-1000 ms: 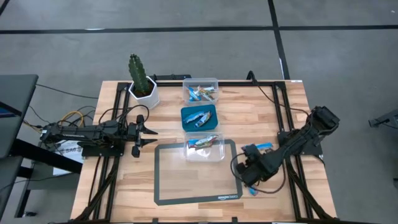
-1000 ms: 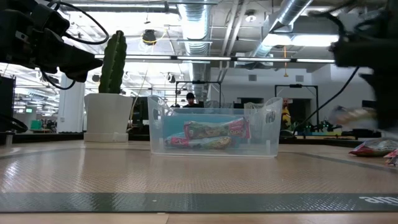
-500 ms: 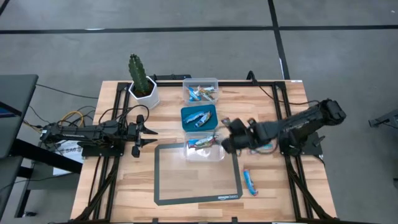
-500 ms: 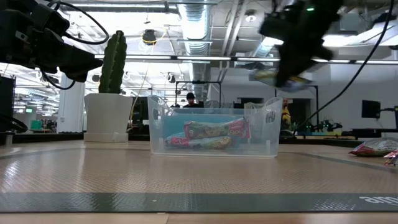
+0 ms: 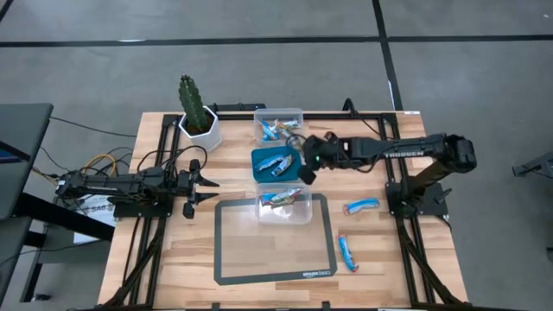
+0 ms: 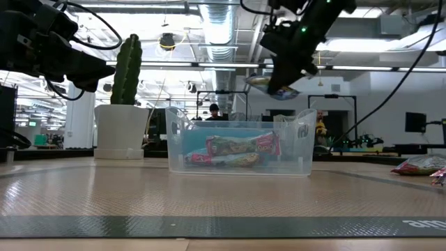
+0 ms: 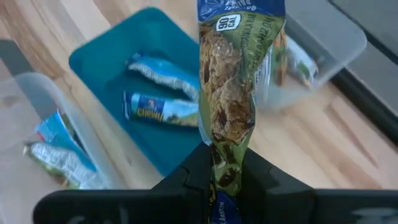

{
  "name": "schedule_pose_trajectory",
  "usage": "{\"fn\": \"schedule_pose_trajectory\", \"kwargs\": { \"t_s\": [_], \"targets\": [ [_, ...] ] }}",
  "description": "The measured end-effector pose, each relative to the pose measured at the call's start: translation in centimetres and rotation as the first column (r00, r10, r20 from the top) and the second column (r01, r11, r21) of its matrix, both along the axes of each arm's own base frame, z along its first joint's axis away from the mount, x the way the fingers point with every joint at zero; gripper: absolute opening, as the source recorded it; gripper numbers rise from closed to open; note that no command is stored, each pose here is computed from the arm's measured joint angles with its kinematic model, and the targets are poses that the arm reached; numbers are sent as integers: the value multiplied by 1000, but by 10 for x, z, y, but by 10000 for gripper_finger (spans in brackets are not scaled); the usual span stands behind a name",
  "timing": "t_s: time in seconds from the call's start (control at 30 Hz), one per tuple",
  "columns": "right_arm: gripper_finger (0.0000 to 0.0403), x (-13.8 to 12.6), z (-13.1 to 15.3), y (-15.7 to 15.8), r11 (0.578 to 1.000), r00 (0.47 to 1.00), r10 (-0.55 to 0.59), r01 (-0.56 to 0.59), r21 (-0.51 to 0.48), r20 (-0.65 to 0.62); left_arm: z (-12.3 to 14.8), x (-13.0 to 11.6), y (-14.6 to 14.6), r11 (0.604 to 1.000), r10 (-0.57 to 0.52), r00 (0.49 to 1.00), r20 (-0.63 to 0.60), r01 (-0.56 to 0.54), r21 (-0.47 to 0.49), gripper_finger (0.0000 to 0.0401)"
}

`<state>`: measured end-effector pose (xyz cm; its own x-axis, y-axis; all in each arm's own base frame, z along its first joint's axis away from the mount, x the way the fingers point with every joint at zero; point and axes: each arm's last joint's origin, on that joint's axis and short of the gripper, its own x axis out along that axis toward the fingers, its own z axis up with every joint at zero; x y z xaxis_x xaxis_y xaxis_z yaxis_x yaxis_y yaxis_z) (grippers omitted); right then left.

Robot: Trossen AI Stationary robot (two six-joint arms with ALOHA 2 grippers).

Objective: Pick and place Granola Bars by type
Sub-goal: Put the blue granola bar into the blue bin

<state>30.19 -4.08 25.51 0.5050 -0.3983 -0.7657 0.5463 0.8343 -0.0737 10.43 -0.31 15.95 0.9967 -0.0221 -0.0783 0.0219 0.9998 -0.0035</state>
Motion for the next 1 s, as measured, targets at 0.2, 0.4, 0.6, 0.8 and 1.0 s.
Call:
{"fn": "schedule_pose_trajectory", "kwargs": {
  "t_s": [0.2, 0.4, 0.6, 0.8, 1.0],
  "targets": [
    [39, 1, 2, -22, 998, 998, 61, -61, -25, 7, 0, 0, 0, 1000, 0, 1000, 0, 0, 1, 128],
    [40, -1, 1, -36, 993, 994, 112, -112, -19, -17, 0, 0, 0, 1000, 0, 1000, 0, 0, 4, 128],
    [40, 21, -11, -48, 990, 981, 143, -141, 19, -129, 0, 0, 0, 1000, 0, 1000, 0, 0, 5, 128],
    [39, 49, -20, -51, 973, 949, 231, -225, 52, -214, 0, 0, 0, 1000, 0, 1000, 0, 0, 4, 128],
    [40, 75, -28, -47, 947, 909, 323, -310, 91, -265, 0, 0, 0, 1000, 0, 1000, 0, 0, 3, 128]
  ]
}}
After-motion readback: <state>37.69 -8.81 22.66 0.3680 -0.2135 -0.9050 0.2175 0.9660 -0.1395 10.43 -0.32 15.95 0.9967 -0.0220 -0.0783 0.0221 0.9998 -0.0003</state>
